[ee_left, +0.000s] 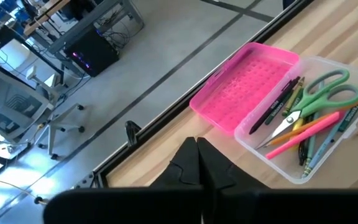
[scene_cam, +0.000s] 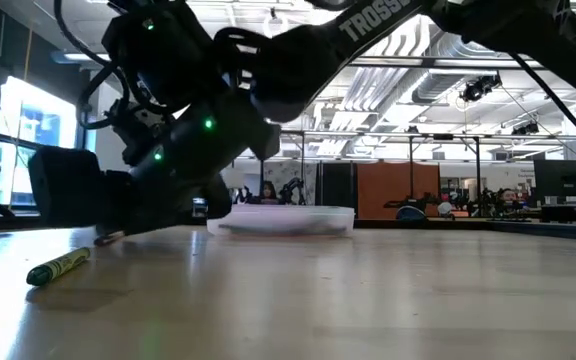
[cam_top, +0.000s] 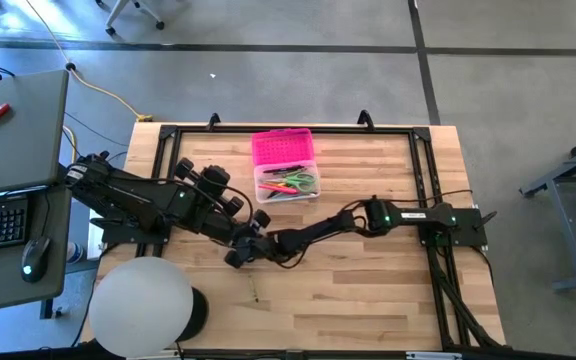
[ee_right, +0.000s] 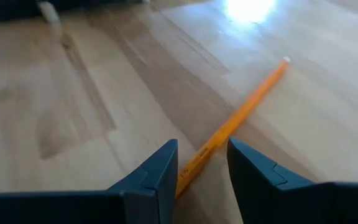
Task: Pick & place school supplies into a supply box
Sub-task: Put the orange pencil into the pink supply box
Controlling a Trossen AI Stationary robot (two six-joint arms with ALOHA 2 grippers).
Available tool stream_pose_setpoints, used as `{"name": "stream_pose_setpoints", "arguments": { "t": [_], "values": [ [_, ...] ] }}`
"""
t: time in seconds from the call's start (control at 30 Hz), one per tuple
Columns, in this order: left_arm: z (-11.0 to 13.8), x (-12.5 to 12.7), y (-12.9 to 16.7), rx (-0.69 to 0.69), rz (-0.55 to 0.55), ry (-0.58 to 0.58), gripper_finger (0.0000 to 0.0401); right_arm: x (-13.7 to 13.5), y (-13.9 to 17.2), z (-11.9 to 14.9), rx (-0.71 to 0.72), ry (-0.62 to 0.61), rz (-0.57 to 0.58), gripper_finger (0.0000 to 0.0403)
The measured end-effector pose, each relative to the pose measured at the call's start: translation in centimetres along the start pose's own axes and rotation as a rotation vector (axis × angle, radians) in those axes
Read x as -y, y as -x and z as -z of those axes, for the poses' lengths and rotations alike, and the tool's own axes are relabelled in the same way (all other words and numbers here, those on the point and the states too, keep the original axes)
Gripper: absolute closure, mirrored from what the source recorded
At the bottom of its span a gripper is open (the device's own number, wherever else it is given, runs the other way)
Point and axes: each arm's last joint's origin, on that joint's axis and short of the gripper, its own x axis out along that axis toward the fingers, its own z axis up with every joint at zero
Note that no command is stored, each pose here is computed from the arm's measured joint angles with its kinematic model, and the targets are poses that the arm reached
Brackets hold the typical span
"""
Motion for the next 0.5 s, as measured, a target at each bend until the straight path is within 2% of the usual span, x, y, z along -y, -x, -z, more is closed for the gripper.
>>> {"name": "stream_pose_setpoints", "arguments": {
  "t": [0.2,0.33,0.5],
  "values": [
    [0.0,0.0,0.0,-0.002,0.001,-0.001,0.0360,-0.3,1.2,-0.4,-0.016,0.038,0.056,0.0284],
    [0.0,0.0,0.0,-0.012,0.006,-0.005,0.0364,-0.4,3.2,-2.3,0.016,0.099,0.147,0.0284],
    [0.1,0.0,0.0,-0.021,0.010,-0.027,0.0382,-0.1,4.4,-3.2,-0.067,0.052,0.106,0.0284]
  ]
}}
